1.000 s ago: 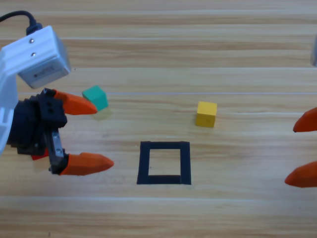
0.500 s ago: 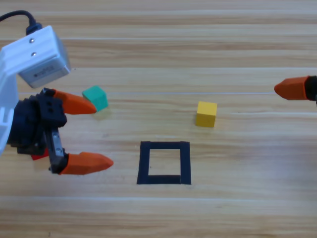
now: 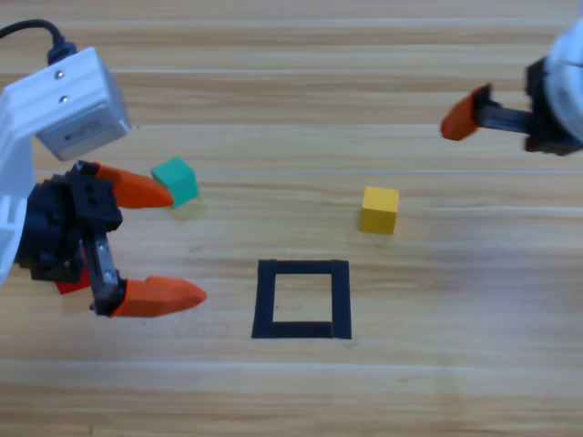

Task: Stack the blocks in the rectangular block: red at the bottom, yellow in the middle, green on top

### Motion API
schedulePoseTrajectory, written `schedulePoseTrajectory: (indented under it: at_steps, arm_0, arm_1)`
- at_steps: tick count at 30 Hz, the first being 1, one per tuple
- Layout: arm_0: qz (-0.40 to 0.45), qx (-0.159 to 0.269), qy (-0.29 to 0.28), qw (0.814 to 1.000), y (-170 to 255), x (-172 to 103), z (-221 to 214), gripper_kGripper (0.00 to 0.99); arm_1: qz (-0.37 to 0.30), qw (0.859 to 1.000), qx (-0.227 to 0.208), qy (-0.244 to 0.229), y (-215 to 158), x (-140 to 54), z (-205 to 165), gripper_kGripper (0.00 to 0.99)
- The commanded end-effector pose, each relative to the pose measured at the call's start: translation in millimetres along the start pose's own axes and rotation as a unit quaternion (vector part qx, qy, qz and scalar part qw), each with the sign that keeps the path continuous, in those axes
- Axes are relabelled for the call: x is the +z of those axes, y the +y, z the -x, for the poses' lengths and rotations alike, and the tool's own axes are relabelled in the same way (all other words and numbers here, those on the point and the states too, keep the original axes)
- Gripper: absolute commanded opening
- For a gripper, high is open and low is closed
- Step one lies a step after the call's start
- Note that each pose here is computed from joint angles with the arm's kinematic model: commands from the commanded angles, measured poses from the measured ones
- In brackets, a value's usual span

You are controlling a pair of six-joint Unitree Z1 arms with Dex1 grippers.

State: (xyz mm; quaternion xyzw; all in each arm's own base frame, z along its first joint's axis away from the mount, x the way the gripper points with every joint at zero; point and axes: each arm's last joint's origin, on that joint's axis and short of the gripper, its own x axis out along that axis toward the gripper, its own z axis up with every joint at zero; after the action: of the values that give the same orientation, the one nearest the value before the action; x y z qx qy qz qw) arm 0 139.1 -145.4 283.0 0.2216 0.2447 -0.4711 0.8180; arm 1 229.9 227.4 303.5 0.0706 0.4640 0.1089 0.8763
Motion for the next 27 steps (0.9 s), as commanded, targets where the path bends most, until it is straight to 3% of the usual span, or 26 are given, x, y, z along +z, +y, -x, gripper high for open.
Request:
schedulePoseTrajectory:
  at_steps: [1, 5, 8, 11, 14, 17, 21, 27]
  arm_0:
    - [0.029, 0.024, 0.025, 0.999, 0.9, -5.2, -4.7, 0.990]
    - [0.153, 0.170, 0.049, 0.972, 19.1, 4.5, 3.0, 0.990]
    - [0.233, 0.216, 0.030, 0.948, 30.6, 15.1, 10.5, 0.990]
    - [0.310, 0.242, 0.038, 0.918, 49.3, 23.0, 11.0, 0.990]
    - [0.388, 0.271, 0.080, 0.877, 72.1, 33.8, -3.0, 0.990]
    - [0.470, 0.304, 0.143, 0.816, 96.2, 34.0, -26.4, 0.990]
    - [0.525, 0.327, 0.204, 0.759, 111.6, 24.9, -50.7, 0.990]
    - [0.568, 0.334, 0.231, 0.716, 120.6, 14.0, -57.4, 0.969]
  arm_1:
    - [-0.020, 0.996, -0.062, 0.063, 24.3, 0.6, -60.0, 0.983]
    - [-0.040, 0.994, -0.065, 0.075, 31.1, 1.1, -77.7, 0.983]
    - [-0.046, 0.993, -0.064, 0.083, 37.5, 2.4, -91.6, 0.985]
    - [-0.051, 0.992, -0.069, 0.094, 43.3, 4.5, -102.8, 0.985]
    - [-0.060, 0.991, -0.069, 0.100, 47.2, 5.0, -111.9, 0.983]
    - [-0.062, 0.990, -0.070, 0.110, 51.5, 4.2, -125.2, 0.983]
    - [-0.064, 0.988, -0.076, 0.122, 57.0, 3.4, -143.4, 0.979]
    - [-0.066, 0.985, -0.079, 0.135, 63.1, 0.9, -166.5, 0.976]
